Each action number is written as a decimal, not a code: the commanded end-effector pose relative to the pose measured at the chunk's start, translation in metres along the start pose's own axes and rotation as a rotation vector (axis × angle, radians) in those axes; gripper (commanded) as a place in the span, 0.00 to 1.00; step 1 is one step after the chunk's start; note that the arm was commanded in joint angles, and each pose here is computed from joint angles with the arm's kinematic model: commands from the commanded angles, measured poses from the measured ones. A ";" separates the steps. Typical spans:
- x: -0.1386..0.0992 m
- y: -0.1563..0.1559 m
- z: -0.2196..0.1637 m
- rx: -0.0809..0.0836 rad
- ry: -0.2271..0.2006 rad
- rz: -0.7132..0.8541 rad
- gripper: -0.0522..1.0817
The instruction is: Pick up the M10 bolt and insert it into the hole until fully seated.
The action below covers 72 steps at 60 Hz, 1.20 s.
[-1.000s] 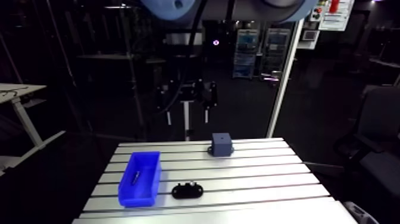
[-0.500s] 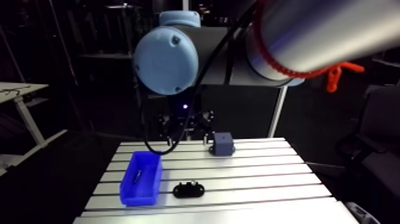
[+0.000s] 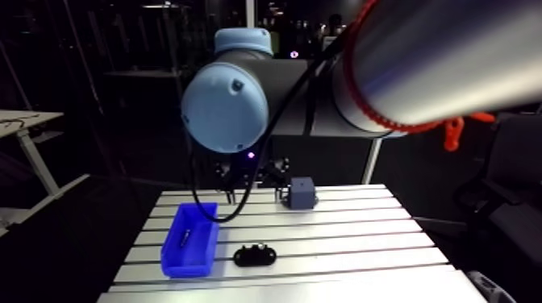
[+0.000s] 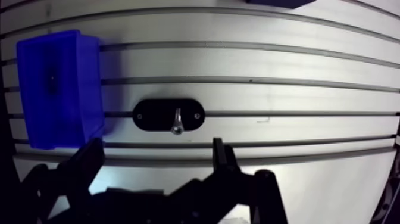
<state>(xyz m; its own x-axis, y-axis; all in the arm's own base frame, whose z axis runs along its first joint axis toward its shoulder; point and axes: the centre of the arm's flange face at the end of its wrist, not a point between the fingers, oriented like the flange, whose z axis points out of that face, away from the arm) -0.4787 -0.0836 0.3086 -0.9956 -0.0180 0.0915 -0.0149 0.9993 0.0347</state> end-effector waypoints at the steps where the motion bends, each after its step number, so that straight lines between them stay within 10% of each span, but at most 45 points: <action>1: -0.006 0.002 0.012 -0.001 0.008 0.003 0.05; 72: -0.014 0.002 0.075 0.019 -0.001 -0.023 0.06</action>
<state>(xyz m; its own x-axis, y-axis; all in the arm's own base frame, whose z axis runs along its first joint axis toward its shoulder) -0.4722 -0.0794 0.2372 -0.9945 -0.0431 0.0955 -0.0416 0.9990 0.0177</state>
